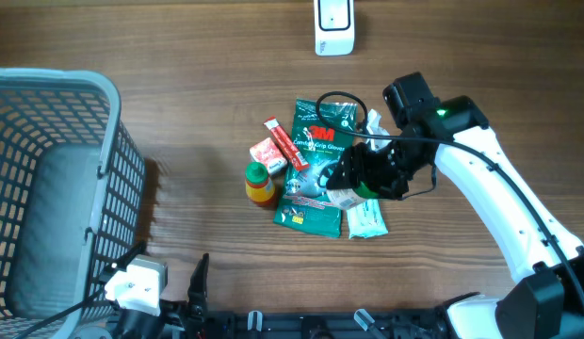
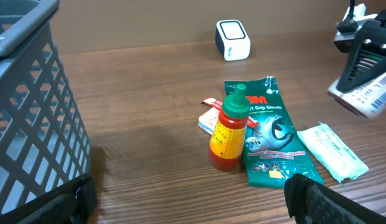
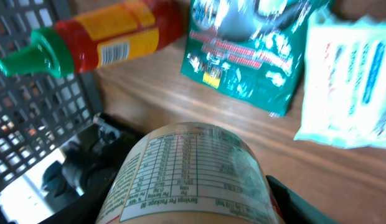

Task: Scan the item barcode
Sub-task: 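Lift the jar and carry it over the glove packet toward the scanner, then hold the jar label in front of the white scanner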

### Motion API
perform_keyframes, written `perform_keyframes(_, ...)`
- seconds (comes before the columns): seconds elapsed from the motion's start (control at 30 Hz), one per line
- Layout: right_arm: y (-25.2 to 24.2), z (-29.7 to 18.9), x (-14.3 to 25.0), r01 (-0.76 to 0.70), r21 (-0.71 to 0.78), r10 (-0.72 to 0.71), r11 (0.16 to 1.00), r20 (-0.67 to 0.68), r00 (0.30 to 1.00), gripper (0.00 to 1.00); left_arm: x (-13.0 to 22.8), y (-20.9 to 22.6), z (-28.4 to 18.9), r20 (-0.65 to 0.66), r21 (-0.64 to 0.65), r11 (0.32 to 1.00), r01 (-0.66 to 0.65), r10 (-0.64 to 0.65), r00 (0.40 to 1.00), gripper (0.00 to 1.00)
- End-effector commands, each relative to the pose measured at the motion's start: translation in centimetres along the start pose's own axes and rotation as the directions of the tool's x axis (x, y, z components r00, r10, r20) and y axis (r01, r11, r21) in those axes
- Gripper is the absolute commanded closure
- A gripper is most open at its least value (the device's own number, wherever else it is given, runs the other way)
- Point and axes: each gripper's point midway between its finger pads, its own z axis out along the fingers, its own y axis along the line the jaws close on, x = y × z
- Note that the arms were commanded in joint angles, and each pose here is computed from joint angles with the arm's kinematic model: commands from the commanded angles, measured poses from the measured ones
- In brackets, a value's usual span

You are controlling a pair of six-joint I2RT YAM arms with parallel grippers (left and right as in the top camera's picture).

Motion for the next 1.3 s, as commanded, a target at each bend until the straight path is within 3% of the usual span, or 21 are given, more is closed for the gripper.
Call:
perform_keyframes(0.0,0.0,-0.8,-1.6,0.048,0.046,-0.052,0.998,0.089,0.995,0.42,-0.2,-0.3,-0.2,0.015,0.013,1.0,-0.002,0.002,1.0,0.0)
perform_keyframes(0.17,-1.0,-1.5,-5.4,0.093,0.154,-0.129,0.984,0.246,0.961,0.42,-0.2,-0.3,-0.2,0.015,0.013,1.0,-0.002,0.002,1.0,0.0)
perform_keyframes(0.27,-1.1,-3.0,-9.3,0.116,0.235,-0.205,0.965,0.398,0.894,0.42,-0.2,-0.3,-0.2,0.015,0.013,1.0,-0.002,0.002,1.0,0.0)
perform_keyframes(0.37,-1.1,-5.5,-13.6,0.099,0.328,-0.278,0.939,0.562,0.779,0.43,-0.2,-0.3,-0.2,0.015,0.013,1.0,-0.002,0.002,1.0,0.0)
perform_keyframes(0.53,0.5,-8.5,-18.5,0.089,0.366,-0.344,0.926,0.722,0.6,0.45,-0.2,-0.3,-0.2,0.015,0.013,1.0,-0.002,0.002,1.0,0.0)
perform_keyframes(0.63,1.4,-8.5,-20.9,0.157,0.413,-0.43,0.897,0.733,0.527,0.5,-0.2,-0.3,-0.2,0.015,0.013,1.0,-0.002,0.002,1.0,0.0)
perform_keyframes(0.73,1.8,-7.9,-23.1,0.208,0.463,-0.504,0.862,0.728,0.465,0.49,-0.2,-0.3,-0.2,0.015,0.013,1.0,-0.002,0.002,1.0,0.0)
perform_keyframes(0.9,3.1,-7.7,-27.0,0.291,0.586,-0.653,0.756,0.703,0.282,0.5,-0.2,-0.3,-0.2,0.015,0.013,1.0,-0.002,0.002,1.0,0.0)
perform_keyframes(1.17,4.0,-6.4,-33.4,0.277,0.668,-0.676,0.691,0.733,-0.081,0.47,-0.2,-0.3,-0.2,0.015,0.013,1.0,-0.002,0.002,1.0,0.0)
perform_keyframes(1.23,3.6,-6.4,-34.5,0.261,0.663,-0.65,0.701,0.745,-0.147,0.47,-0.2,-0.3,-0.2,0.015,0.013,1.0,-0.002,0.002,1.0,0.0)
perform_keyframes(1.27,3.2,-6.3,-35.1,0.256,0.662,-0.648,0.704,0.747,-0.149,0.47,-0.2,-0.3,-0.2,0.015,0.013,1.0,-0.002,0.002,1.0,0.0)
